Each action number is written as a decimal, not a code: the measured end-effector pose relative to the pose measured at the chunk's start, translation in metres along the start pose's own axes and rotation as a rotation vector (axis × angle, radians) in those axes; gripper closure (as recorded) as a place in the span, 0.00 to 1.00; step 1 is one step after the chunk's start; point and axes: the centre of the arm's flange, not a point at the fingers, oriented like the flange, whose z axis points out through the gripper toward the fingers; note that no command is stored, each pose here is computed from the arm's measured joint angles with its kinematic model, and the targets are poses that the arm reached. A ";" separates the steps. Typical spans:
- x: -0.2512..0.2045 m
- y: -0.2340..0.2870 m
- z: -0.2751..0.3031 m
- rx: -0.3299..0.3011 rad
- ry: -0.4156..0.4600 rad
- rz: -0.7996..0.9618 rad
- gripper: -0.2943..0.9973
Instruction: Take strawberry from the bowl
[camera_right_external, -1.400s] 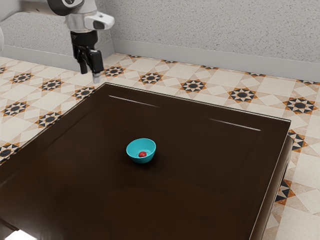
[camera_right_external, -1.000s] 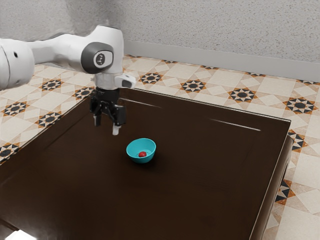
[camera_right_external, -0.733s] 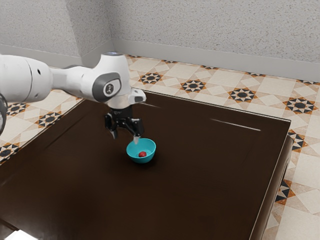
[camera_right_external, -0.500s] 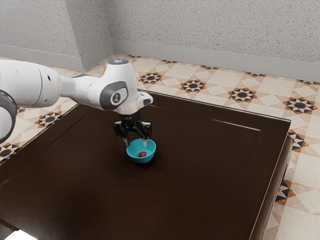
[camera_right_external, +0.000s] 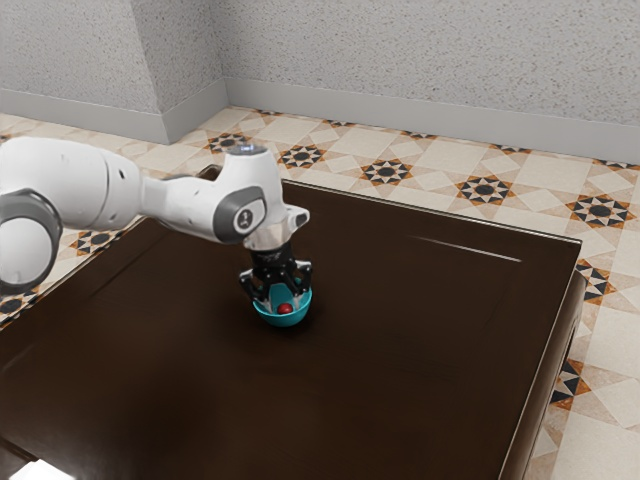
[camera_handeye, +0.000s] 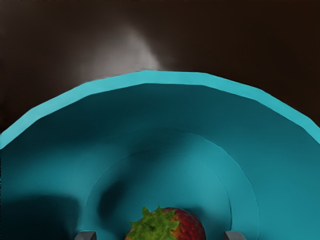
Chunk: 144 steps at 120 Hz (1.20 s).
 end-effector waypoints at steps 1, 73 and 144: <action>0.000 0.000 0.000 0.001 0.000 -0.003 0.55; 0.000 0.003 -0.022 -0.011 0.048 -0.158 0.73; -0.125 0.149 -0.040 -0.045 0.072 0.005 0.67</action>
